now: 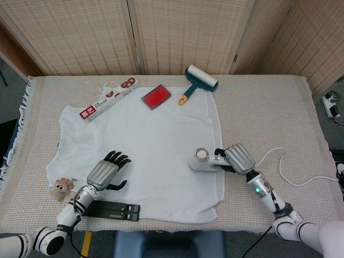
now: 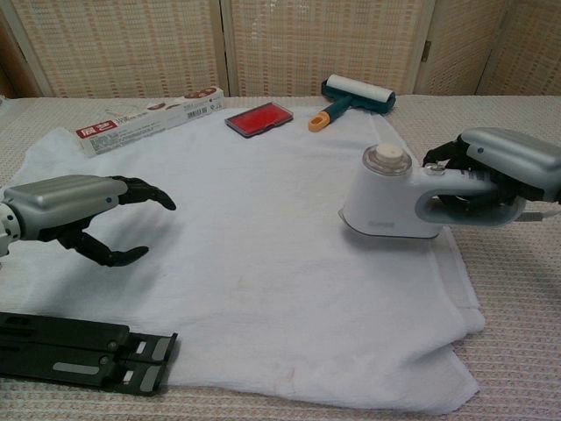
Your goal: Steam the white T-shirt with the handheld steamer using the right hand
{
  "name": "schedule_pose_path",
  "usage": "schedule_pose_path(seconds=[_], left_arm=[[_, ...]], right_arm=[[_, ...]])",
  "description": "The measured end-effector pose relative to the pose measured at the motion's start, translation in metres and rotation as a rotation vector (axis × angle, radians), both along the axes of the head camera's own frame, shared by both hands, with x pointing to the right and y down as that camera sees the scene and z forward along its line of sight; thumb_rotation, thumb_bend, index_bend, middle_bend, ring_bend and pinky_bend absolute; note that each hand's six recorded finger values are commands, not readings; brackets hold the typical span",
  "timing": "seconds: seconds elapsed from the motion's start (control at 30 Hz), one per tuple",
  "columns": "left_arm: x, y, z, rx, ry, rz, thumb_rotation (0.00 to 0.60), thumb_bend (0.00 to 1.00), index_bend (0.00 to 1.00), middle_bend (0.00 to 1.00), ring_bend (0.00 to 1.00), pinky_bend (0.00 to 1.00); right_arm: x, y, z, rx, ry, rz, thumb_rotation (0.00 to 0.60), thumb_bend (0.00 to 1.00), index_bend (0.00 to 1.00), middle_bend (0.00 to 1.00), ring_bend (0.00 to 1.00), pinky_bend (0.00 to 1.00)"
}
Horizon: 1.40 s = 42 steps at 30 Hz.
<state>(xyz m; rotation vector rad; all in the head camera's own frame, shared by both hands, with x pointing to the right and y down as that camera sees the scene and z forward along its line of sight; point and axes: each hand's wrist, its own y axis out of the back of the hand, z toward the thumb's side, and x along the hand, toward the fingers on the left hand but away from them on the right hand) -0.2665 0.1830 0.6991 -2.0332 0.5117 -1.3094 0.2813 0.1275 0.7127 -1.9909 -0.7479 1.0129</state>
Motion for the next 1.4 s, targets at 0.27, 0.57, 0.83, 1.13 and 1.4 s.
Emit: schedule_pose_path(seconds=[0.27,0.57,0.83,1.13,1.4], left_arm=[[-0.014,-0.022,-0.021,0.064,0.043,-0.09,0.383,0.36,0.18,0.15,0.04,0.0],[-0.033,-0.025,-0.032,0.082,0.039,-0.149,0.378,0.37,0.18,0.14,0.04,0.0],[-0.049,-0.029,-0.033,0.083,0.027,-0.201,0.381,0.37,0.18,0.14,0.04,0.0],[-0.066,-0.037,-0.037,0.101,0.027,-0.262,0.38,0.36,0.18,0.14,0.04,0.0],[-0.088,-0.044,-0.041,0.105,-0.006,-0.324,0.465,0.35,0.1,0.1,0.04,0.0]], right_arm=[[0.067,-0.011,-0.007,0.022,0.103,0.16,0.6,0.63,0.75,0.82,0.79,0.97],[0.119,-0.016,0.005,-0.006,0.206,0.286,0.6,0.58,0.68,0.78,0.74,0.97],[0.142,-0.013,0.017,-0.067,0.275,0.335,0.599,0.17,0.12,0.39,0.37,0.59],[0.147,-0.013,-0.002,-0.089,0.259,0.331,0.542,0.0,0.0,0.0,0.0,0.14],[0.142,-0.012,-0.048,-0.029,0.234,0.281,0.555,0.0,0.0,0.09,0.08,0.24]])
